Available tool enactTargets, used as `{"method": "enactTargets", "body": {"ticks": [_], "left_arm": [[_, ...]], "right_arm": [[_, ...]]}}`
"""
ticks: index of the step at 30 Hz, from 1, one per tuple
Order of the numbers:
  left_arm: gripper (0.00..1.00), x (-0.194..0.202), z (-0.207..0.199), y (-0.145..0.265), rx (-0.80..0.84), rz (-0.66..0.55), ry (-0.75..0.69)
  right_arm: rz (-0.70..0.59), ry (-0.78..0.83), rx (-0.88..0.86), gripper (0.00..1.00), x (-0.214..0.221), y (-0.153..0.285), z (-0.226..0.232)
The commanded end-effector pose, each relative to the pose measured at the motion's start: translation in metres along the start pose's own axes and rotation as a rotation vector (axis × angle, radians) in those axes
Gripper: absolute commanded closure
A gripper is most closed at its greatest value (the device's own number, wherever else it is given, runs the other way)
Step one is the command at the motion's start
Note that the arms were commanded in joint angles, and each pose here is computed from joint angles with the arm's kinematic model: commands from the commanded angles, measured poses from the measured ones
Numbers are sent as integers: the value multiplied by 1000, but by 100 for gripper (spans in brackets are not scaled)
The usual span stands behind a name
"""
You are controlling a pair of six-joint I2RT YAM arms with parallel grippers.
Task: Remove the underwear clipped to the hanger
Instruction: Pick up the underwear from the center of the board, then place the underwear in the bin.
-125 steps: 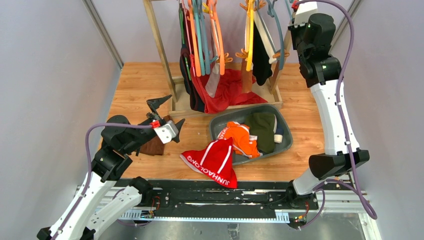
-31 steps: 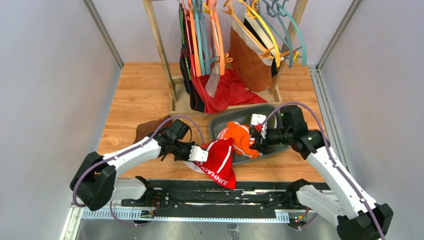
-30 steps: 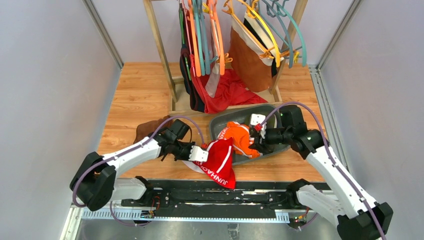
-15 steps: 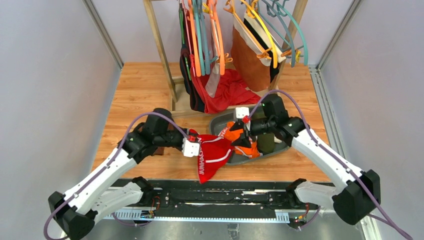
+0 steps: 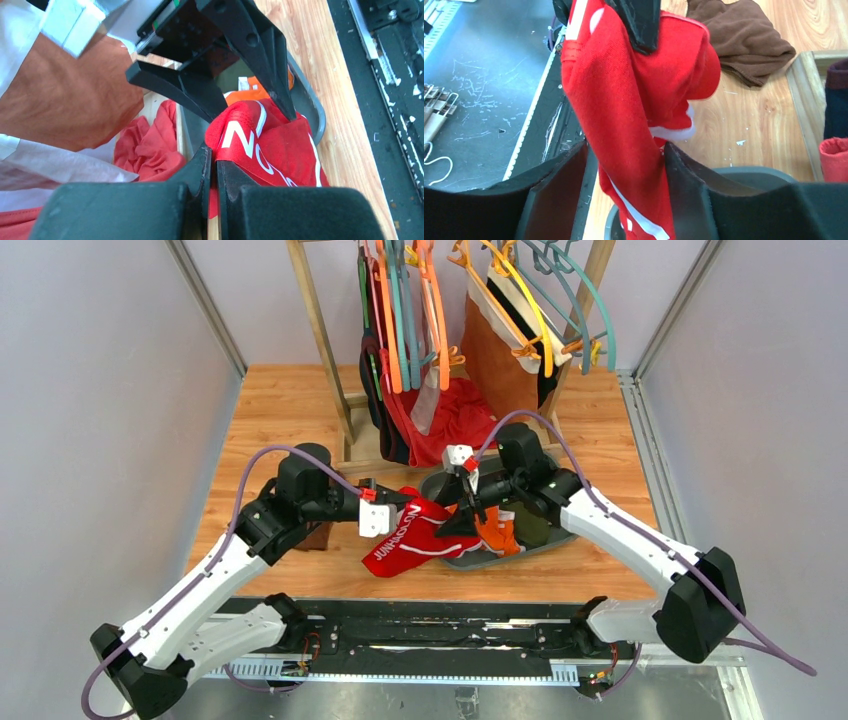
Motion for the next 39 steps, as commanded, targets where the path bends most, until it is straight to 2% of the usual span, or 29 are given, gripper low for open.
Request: {"method": "enactTargets", "body": {"ticks": [1, 2, 3, 5, 7, 8, 15, 20, 26, 34, 39], "left_arm": [[100, -19, 10, -6, -44, -102, 49], [100, -20, 11, -6, -47, -106, 57], [100, -21, 11, -6, -50, -106, 62], [99, -22, 12, -4, -62, -109, 67], [85, -23, 12, -2, -78, -111, 64], [76, -23, 12, -1, -85, -111, 61], [41, -20, 24, 13, -190, -49, 17], [24, -17, 31, 21, -238, -2, -7], [15, -11, 30, 23, -241, 27, -25], [12, -5, 29, 27, -250, 53, -25], [11, -4, 29, 31, -259, 59, -32]], "right_arm": [[-38, -10, -51, 49, -17, -8, 9], [-35, -5, -37, 61, -16, -7, 8], [-30, 3, -18, 67, -16, -5, 6], [-30, 33, 22, 87, -18, 3, 6], [-51, 57, 82, 99, -25, 17, 3], [-65, 64, 109, 99, -29, 25, 1], [-132, 77, 480, 100, -52, 103, -17], [-56, 82, 749, 99, -34, 144, -38], [97, 14, 839, 99, 11, 149, -69], [233, -59, 690, 98, 69, 110, -92], [360, -65, 632, 96, 96, 78, -102]]}}
Point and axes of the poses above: each gripper's point midway between its finger pads, its own y axis back along the fingers, its own z axis along the line the jaws close on, x = y × z, the point moved 2 cm from there along y, back along the fingers, and after that the axes turned 10 degrees about -y, right-handed, at the moved point
